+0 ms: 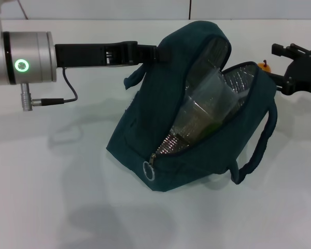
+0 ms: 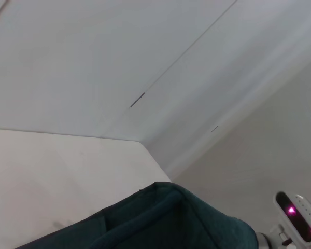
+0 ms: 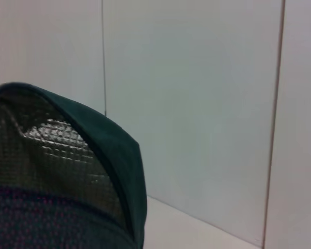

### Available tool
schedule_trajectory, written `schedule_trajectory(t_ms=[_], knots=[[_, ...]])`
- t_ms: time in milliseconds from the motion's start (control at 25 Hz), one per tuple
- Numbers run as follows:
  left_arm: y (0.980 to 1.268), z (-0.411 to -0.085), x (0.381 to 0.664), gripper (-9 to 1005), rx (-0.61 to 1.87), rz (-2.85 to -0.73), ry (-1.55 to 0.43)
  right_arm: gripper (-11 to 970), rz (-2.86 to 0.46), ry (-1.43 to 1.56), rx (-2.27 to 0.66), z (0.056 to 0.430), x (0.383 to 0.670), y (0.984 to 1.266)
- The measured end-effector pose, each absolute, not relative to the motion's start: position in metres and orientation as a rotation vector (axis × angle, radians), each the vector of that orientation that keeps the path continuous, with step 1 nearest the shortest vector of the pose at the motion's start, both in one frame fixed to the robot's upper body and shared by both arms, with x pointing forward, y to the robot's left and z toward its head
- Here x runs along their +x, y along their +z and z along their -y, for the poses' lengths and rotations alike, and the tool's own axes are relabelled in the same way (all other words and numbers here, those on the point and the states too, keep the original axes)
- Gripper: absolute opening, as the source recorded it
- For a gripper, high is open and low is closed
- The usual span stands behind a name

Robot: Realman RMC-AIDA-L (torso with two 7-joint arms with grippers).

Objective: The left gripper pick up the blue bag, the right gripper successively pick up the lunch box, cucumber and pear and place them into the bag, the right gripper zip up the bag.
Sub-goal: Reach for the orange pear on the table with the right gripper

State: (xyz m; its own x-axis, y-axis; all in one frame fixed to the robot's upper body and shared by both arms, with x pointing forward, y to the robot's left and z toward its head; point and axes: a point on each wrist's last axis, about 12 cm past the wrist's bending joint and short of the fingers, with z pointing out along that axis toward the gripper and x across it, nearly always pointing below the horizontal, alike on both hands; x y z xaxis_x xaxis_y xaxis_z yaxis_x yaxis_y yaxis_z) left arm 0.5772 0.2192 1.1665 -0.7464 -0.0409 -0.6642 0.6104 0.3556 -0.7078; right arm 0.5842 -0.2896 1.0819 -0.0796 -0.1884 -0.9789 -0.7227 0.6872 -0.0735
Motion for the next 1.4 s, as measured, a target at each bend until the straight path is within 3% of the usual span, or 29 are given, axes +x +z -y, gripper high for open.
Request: schedule_trajectory(t_ms=[360,560,760,1000,1320,1400], knots=[[1.166,-0.219,0.577,71,0.491,-2.027,-1.424,777,-1.623,0.504,-0.73,0.287,0.589,1.082],[1.166,-0.219,0.577,72,0.491,-2.027,-1.424,622,-1.626,0.496,-0.714,0.289,0.59,1.083],[1.166,-0.219,0.577,72,0.491,-2.027,-1.424,379,-1.635,0.496,-0.714,0.288,0.591,1.081],[1.166,-0.219,0.577,72,0.491,-2.027,-1.424,304,-1.651,0.486,-0.707,0.286,0.593,1.079],[1.166,-0.219,0.577,72,0.491,-2.026,-1.424,305,-1.656,0.476,-0.739,0.282,0.597,1.079],[1.166,-0.219,0.577,72,0.491,-2.026,-1.424,246,-1.661,0.47,-0.75,0.281,0.597,1.077]])
